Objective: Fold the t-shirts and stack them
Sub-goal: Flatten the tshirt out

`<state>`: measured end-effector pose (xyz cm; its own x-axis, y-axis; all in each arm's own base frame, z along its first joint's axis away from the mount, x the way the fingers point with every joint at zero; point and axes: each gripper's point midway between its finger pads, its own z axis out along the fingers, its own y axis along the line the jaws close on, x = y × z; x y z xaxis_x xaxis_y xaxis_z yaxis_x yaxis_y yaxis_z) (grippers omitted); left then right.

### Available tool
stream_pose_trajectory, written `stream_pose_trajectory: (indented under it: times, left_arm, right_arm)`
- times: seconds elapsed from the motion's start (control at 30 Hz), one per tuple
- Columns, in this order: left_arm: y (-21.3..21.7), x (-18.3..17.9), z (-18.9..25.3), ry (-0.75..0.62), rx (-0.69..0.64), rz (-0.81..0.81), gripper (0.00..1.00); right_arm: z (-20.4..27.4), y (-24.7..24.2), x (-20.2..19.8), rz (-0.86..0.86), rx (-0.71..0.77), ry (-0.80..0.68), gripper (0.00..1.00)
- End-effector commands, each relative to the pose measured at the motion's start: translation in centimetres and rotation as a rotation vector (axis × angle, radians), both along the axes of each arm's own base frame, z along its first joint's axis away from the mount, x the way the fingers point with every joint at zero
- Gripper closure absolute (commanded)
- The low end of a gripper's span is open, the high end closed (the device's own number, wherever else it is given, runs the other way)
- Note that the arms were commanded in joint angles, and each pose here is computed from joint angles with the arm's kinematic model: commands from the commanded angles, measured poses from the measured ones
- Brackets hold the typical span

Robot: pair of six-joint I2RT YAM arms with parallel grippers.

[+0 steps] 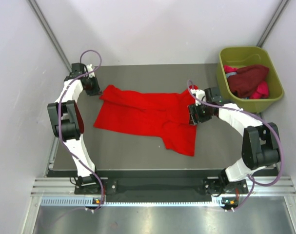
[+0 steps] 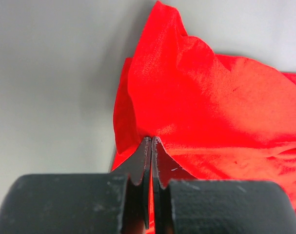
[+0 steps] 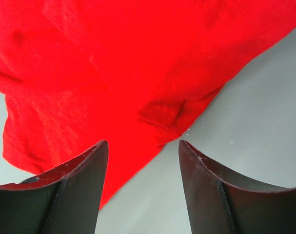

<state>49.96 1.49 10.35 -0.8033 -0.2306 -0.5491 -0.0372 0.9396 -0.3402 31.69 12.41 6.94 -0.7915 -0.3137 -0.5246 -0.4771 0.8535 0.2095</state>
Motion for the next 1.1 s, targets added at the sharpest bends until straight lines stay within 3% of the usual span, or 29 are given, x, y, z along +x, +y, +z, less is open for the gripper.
stream_pose_trajectory:
  times: [0.0, 0.27, 0.57, 1.07]
  left_arm:
    - [-0.5, 0.5, 2.5, -0.063, -0.01, -0.012, 1.0]
    - [-0.5, 0.0, 2.4, -0.057, -0.007, -0.007, 1.0]
    - [-0.5, 0.1, 2.1, -0.051, -0.009, -0.006, 1.0]
    - [-0.5, 0.6, 2.0, -0.05, -0.019, -0.002, 1.0]
  right_arm:
    - [1.0, 0.8, 1.6, 0.039, 0.002, -0.075, 0.41]
    - [0.2, 1.1, 3.1, 0.042, -0.005, -0.059, 0.46]
    - [-0.8, 1.1, 4.0, 0.049, -0.023, -0.044, 0.62]
    - [-2.6, 0.3, 2.8, 0.054, -0.06, -0.008, 0.63]
